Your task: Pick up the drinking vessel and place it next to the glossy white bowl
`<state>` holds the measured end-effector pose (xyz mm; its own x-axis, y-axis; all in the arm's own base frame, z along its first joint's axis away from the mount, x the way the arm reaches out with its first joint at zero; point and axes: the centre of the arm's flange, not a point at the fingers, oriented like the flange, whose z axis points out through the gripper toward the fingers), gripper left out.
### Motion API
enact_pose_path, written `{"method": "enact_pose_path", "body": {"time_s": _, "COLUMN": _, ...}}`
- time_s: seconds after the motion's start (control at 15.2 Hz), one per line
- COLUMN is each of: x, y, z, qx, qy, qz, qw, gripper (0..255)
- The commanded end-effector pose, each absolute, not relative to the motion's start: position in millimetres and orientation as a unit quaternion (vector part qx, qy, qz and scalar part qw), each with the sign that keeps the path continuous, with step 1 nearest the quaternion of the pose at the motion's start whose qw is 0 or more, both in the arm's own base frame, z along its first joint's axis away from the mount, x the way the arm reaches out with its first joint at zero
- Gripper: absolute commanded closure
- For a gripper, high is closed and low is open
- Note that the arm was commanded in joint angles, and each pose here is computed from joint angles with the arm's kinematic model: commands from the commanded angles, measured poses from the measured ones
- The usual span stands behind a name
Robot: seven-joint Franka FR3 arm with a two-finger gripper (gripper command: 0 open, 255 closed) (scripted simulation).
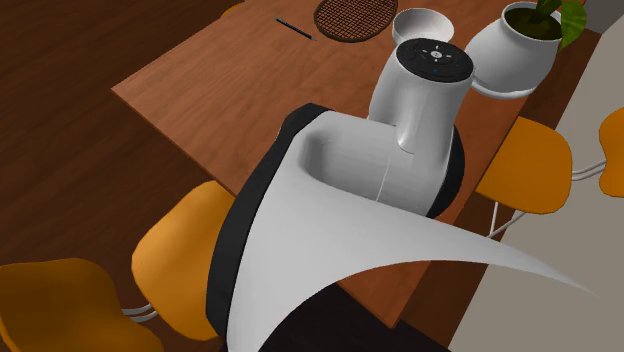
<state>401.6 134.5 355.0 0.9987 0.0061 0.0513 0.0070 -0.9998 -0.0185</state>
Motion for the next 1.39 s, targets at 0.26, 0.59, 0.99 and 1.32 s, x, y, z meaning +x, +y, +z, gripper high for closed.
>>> {"method": "enact_pose_path", "body": {"time_s": 0.26, "x": 402, "y": 135, "z": 385, "qx": -1.0, "qy": -0.003, "qz": -0.026, "qw": 0.009, "gripper": 255}}
{"method": "enact_pose_path", "body": {"time_s": 0.59, "x": 402, "y": 135, "z": 412, "qx": -1.0, "qy": -0.003, "qz": -0.026, "qw": 0.009, "gripper": 255}}
{"method": "enact_pose_path", "body": {"time_s": 0.99, "x": 402, "y": 135, "z": 444, "qx": -1.0, "qy": -0.003, "qz": -0.026, "qw": 0.009, "gripper": 255}}
{"method": "enact_pose_path", "body": {"time_s": 1.32, "x": 402, "y": 135, "z": 470, "qx": -1.0, "qy": -0.003, "qz": -0.026, "qw": 0.009, "gripper": 255}}
